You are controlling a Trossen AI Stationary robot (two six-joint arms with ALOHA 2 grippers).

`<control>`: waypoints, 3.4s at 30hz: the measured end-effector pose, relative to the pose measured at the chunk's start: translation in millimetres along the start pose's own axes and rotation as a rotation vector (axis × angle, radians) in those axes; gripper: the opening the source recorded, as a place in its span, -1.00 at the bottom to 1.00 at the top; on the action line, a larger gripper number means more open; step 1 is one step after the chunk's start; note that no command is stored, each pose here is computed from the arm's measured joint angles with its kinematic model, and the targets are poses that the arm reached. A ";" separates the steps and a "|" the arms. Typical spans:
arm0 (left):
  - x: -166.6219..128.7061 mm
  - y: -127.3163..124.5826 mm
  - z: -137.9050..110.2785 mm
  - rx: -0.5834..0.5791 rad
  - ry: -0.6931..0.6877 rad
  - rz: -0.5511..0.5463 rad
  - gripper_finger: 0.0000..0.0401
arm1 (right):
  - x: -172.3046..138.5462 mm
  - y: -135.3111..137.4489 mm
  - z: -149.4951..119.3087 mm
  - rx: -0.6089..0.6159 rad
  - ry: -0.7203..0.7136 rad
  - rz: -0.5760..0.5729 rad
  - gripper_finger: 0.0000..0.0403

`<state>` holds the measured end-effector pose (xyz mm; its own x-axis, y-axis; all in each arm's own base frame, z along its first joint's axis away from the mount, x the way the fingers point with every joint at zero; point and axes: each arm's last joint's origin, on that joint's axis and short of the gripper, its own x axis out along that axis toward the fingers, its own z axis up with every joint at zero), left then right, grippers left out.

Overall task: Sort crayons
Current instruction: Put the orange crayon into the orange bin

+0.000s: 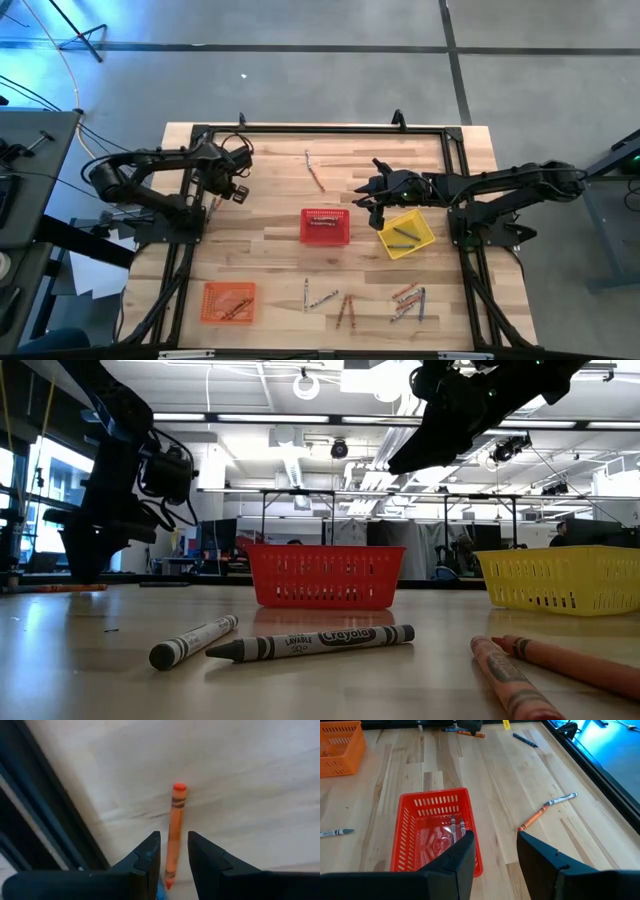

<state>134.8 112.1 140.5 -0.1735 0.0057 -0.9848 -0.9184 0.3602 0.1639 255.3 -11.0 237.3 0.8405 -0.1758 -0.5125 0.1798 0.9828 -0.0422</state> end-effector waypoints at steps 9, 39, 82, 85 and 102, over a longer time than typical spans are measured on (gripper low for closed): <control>12.2 -0.7 10.7 0.006 0.052 -0.022 -0.56 | 0.0 0.0 -0.4 -0.001 0.004 0.000 -0.31; -63.5 -0.9 -9.1 0.025 -0.209 -0.218 -1.00 | 27.6 -13.7 -17.1 -0.056 0.124 -0.053 -0.31; -128.9 -88.3 -232.5 0.362 -0.185 -1.030 -1.00 | 22.3 -105.6 -21.5 0.167 0.109 -0.341 -0.31; -117.9 -84.8 -251.6 0.291 -0.144 -0.980 -1.00 | 22.7 -103.2 -21.2 0.175 0.109 -0.334 -0.31; -56.3 -105.1 -294.3 0.232 -0.022 -0.648 -1.00 | 26.1 -83.9 -18.0 0.177 0.096 -0.268 -0.31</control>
<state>136.4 -200.6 195.5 0.3949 -0.2604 -0.8811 -0.7340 0.4874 -0.4730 252.9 -97.1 212.0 0.7009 -0.4123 -0.5821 0.4813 0.8756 -0.0407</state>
